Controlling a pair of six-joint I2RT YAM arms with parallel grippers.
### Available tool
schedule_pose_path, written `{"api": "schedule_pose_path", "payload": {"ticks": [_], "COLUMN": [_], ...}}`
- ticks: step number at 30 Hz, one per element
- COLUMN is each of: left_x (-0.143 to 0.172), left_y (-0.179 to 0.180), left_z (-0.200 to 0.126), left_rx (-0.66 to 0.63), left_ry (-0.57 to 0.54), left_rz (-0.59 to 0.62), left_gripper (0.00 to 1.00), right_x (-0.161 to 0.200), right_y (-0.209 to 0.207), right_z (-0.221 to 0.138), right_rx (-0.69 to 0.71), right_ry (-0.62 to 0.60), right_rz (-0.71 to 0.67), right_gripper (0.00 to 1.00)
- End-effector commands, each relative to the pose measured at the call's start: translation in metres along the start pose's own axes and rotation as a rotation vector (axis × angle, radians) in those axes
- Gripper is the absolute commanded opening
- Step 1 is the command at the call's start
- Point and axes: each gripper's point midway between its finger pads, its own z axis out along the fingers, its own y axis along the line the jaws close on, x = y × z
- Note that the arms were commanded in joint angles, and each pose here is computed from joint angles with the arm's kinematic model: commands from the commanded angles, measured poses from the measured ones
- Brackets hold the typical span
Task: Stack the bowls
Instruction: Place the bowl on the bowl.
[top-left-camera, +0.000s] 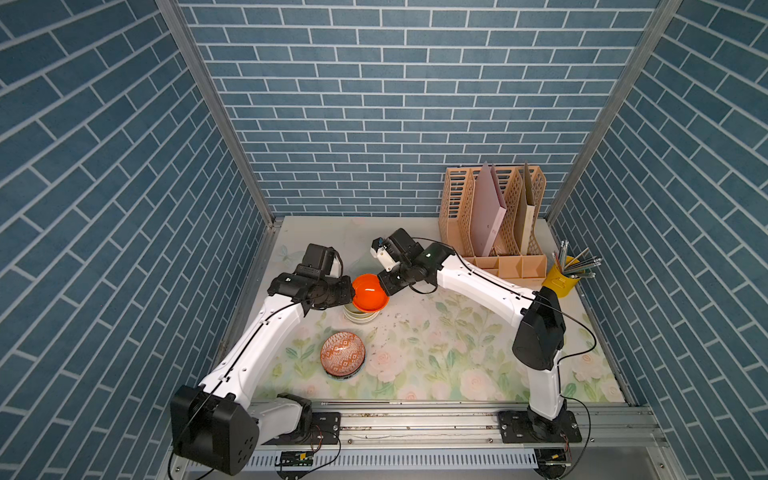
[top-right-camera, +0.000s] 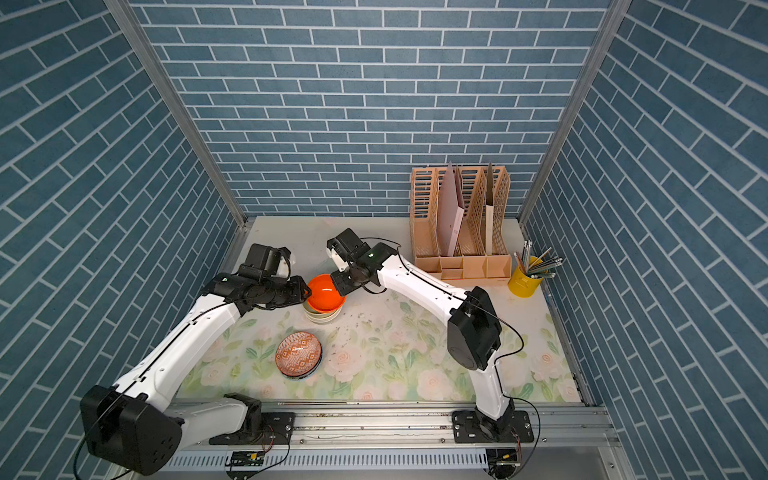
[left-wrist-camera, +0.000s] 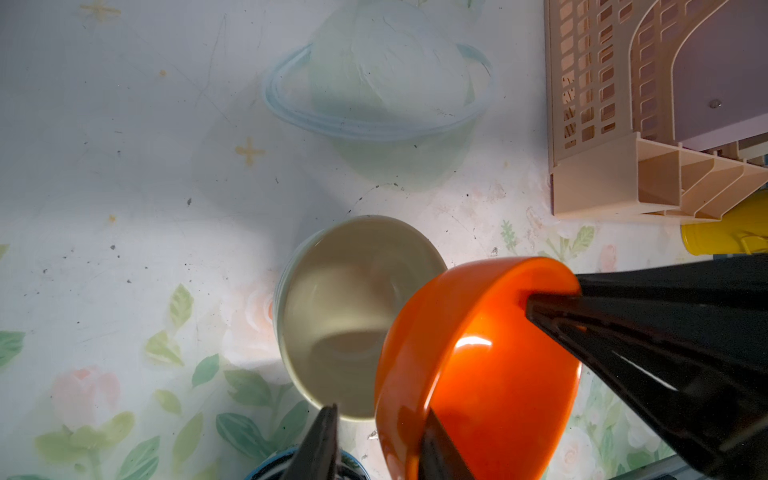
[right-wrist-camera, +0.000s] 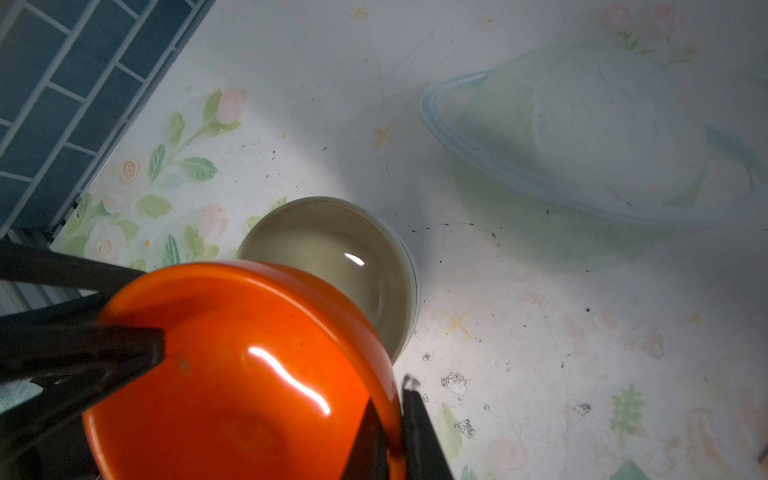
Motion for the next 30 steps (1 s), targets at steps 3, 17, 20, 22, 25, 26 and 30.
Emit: {"api": "schedule_pose_path", "payload": {"ticks": [3, 17, 20, 22, 25, 26, 30], "left_x": [0.007, -0.001, -0.005, -0.009, -0.014, -0.015, -0.012], "left_y": [0.007, 0.014, 0.019, 0.020, 0.019, 0.020, 0.026], "left_z": [0.011, 0.012, 0.013, 0.013, 0.016, 0.017, 0.029], "left_rx": [-0.030, -0.094, -0.131, -0.142, -0.151, -0.156, -0.184], "left_ry": [0.028, 0.018, 0.021, 0.018, 0.023, 0.027, 0.067], "left_rz": [0.000, -0.004, -0.006, -0.005, -0.002, 0.001, 0.004], "left_gripper": [0.28, 0.00, 0.00, 0.00, 0.00, 0.00, 0.00], "right_x": [-0.015, -0.022, -0.024, -0.025, -0.025, -0.023, -0.015], "right_y": [0.010, 0.002, -0.006, -0.014, -0.026, -0.030, -0.043], "right_z": [-0.012, -0.014, -0.021, -0.028, -0.040, -0.043, -0.051], "right_rx": [-0.038, -0.004, 0.006, 0.011, 0.021, 0.024, 0.035], "right_ry": [-0.051, -0.071, -0.093, -0.114, -0.142, -0.149, -0.159], "right_rz": [-0.007, -0.010, 0.002, 0.017, 0.041, 0.048, 0.068], "right_gripper": [0.00, 0.48, 0.57, 0.59, 0.60, 0.61, 0.61]}}
